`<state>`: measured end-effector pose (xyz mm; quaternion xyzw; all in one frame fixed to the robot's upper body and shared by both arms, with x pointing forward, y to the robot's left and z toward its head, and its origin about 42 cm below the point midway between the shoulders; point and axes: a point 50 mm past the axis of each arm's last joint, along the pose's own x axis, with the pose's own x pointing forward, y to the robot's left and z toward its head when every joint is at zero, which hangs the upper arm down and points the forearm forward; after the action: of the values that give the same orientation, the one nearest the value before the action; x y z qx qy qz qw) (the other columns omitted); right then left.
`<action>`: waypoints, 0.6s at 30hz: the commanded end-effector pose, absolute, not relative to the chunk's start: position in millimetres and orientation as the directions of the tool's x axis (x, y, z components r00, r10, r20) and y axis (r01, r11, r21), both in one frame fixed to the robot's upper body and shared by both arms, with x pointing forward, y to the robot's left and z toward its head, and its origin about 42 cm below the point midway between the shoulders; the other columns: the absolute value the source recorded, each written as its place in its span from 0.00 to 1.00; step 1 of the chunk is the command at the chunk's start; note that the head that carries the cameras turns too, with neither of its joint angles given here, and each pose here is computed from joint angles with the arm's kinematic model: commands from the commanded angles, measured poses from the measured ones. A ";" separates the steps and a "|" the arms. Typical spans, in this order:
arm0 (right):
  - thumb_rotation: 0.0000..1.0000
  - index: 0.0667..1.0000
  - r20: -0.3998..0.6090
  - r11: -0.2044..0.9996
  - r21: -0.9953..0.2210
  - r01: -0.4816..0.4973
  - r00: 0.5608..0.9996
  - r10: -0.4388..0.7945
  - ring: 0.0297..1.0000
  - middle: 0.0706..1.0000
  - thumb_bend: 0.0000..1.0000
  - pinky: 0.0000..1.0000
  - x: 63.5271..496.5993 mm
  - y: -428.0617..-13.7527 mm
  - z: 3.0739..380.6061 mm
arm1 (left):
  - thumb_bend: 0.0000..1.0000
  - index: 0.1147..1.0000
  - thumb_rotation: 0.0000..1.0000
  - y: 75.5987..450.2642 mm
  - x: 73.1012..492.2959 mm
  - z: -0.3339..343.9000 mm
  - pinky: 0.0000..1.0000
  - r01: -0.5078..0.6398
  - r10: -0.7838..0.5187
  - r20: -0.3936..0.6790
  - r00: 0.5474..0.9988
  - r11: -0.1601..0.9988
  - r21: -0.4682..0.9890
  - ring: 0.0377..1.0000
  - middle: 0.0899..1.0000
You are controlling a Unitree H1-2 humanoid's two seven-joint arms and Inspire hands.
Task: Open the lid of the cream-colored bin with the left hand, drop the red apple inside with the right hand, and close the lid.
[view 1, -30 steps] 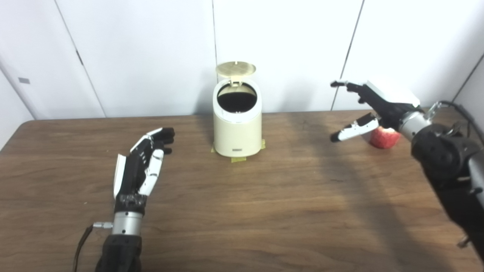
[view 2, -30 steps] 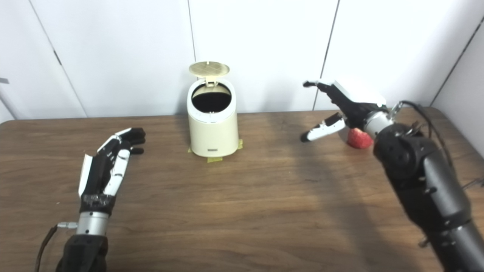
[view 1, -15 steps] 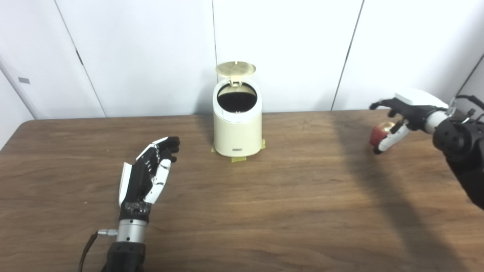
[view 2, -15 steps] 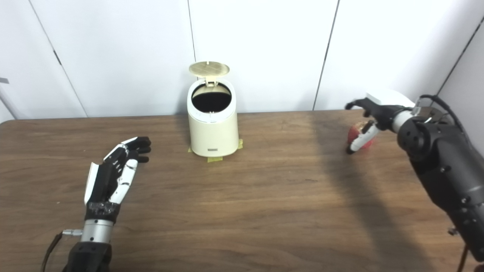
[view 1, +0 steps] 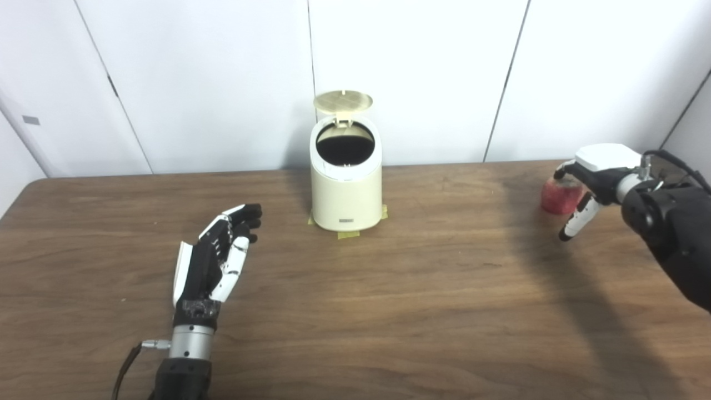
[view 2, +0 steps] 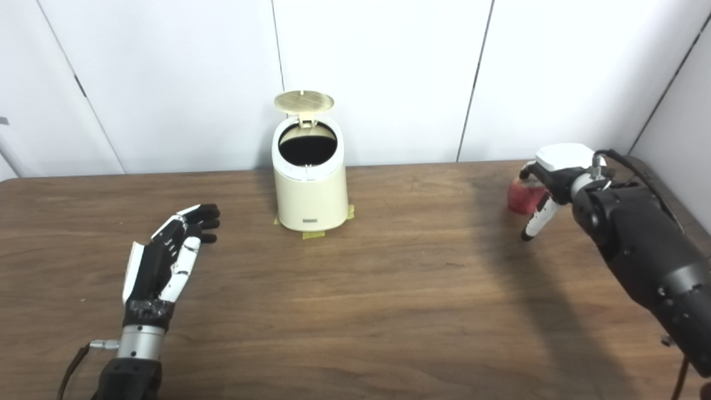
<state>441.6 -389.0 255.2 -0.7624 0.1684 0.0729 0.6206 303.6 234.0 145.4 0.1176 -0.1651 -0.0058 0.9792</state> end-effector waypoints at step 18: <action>0.35 0.84 -0.217 -0.165 -0.956 -0.243 0.963 -0.159 0.79 0.89 1.00 0.59 468.7 -403.7 268.7 | 0.27 0.72 0.67 231.0 305.9 163.6 0.67 -0.028 -0.068 0.394 0.917 0.972 0.233 0.74 0.75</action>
<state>454.2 -402.2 229.2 -0.7492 0.1730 0.0707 0.6354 301.8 234.0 145.7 0.1146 -0.1657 -0.0083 0.9795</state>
